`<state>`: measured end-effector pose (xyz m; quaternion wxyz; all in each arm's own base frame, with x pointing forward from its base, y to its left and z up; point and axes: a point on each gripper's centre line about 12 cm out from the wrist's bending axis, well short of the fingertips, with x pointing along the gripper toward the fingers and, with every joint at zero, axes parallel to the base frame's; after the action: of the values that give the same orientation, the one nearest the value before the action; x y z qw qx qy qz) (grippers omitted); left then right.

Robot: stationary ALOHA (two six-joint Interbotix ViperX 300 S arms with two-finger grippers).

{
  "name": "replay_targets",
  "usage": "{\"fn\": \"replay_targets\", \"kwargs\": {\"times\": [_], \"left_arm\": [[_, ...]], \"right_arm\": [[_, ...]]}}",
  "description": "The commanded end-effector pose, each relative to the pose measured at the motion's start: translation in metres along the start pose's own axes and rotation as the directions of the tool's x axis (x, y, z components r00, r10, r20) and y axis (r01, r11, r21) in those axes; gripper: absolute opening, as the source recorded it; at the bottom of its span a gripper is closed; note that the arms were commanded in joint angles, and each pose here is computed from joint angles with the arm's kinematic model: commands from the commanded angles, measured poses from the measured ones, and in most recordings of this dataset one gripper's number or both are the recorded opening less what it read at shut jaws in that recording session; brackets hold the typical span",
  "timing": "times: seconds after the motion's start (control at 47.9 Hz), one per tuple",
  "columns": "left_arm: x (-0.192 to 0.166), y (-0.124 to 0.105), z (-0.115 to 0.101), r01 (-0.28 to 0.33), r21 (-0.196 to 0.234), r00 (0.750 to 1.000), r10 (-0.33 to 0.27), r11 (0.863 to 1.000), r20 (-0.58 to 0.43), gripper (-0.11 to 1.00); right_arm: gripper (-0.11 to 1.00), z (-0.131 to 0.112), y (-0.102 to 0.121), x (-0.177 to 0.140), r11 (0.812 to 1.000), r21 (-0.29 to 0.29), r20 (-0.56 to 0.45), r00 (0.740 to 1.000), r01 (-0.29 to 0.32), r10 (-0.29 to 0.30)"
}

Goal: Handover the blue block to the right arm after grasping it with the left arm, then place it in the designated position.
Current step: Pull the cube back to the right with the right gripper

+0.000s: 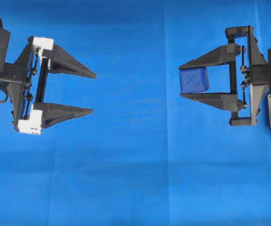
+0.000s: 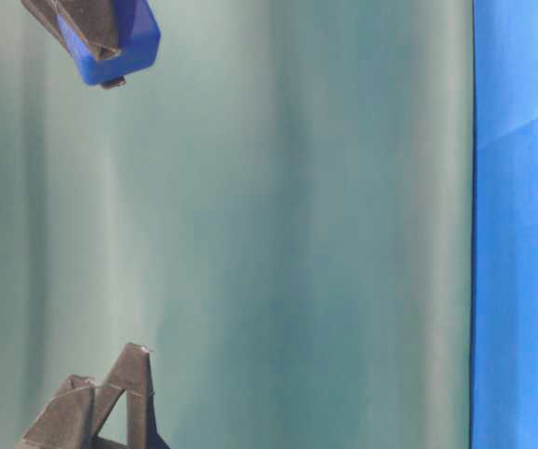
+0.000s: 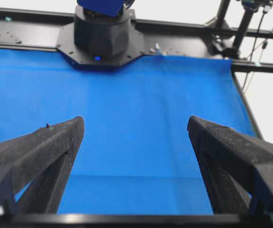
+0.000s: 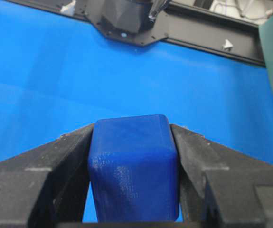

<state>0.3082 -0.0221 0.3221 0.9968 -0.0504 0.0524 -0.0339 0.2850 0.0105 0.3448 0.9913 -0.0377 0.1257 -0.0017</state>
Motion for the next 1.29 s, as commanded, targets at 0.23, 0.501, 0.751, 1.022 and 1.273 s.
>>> {"fn": "replay_targets", "kwargs": {"times": [0.23, 0.501, 0.751, 1.022, 1.273], "left_arm": [[0.000, -0.002, 0.010, 0.005, 0.003, 1.000, -0.005, 1.000, 0.029, 0.93], [0.000, -0.002, 0.010, 0.005, 0.003, 0.999, -0.006, 1.000, 0.032, 0.93], [0.000, -0.001, 0.010, 0.004, 0.003, 0.999, -0.004, 1.000, 0.032, 0.93], [0.000, -0.002, 0.011, 0.006, 0.003, 0.999, -0.006, 1.000, 0.033, 0.93], [0.000, -0.002, 0.010, 0.005, 0.002, 0.999, -0.005, 1.000, 0.033, 0.93]], "right_arm": [[0.33, 0.011, 0.000, -0.003, 1.000, 0.003, 0.032, 0.999, -0.003, 0.003], [0.33, 0.011, 0.000, -0.003, 1.000, 0.005, 0.032, 0.999, -0.003, 0.003], [0.33, 0.006, -0.002, -0.003, 1.000, 0.011, -0.006, 1.000, 0.014, -0.014], [0.33, -0.012, -0.004, -0.004, 0.995, 0.068, -0.158, 0.986, 0.071, -0.060], [0.33, -0.017, -0.001, -0.006, 0.995, 0.062, -0.202, 0.977, 0.076, -0.062]]}}
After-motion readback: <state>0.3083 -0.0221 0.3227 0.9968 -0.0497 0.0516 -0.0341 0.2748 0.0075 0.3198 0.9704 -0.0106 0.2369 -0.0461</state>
